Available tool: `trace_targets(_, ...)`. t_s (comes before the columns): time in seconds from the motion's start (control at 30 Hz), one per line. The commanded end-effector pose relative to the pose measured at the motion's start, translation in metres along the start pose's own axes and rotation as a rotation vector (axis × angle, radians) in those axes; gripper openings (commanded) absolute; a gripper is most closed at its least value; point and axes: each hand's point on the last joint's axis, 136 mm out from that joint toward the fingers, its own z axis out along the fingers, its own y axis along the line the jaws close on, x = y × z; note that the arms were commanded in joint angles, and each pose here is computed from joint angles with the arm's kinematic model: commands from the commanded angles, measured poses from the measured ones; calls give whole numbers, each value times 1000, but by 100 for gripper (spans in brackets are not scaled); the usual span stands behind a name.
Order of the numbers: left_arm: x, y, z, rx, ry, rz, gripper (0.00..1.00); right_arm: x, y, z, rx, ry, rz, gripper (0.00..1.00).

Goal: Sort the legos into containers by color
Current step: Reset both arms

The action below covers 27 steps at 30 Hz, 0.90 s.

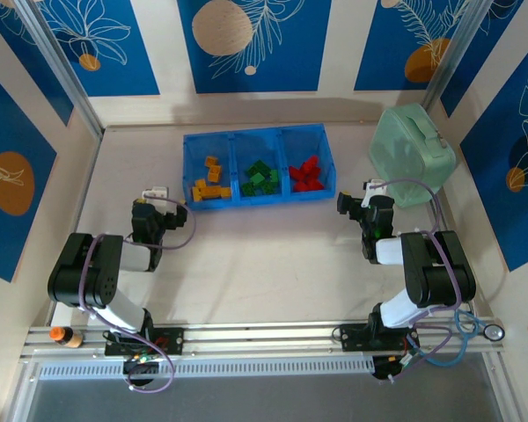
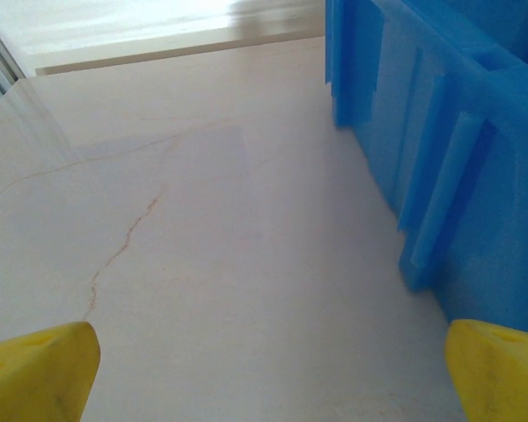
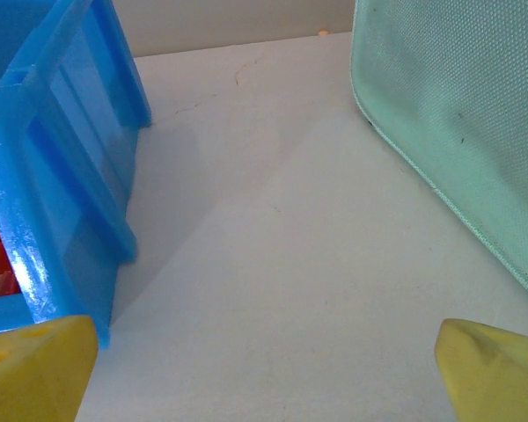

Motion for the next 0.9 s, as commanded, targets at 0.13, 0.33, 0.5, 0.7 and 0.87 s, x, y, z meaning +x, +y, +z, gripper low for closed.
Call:
trace_targets(0.13,-9,2,0,-11,-21,-14,100,-8,5,-1,-17,-27,4,99)
trace_targets(0.33,-8,2,0,-12,-20,-15,100,-7,6,-1,-17,-24,3,99)
trace_targets(0.5,-8,2,0,-12,-20,-14,100,-8,6,-1,-18,-25,3,99)
trace_targets(0.7,-8,2,0,-12,-20,-14,100,-8,6,-1,-18,-25,3,99)
trace_targets(0.87,-8,2,0,-12,-20,-14,100,-8,6,-1,-17,-25,3,99)
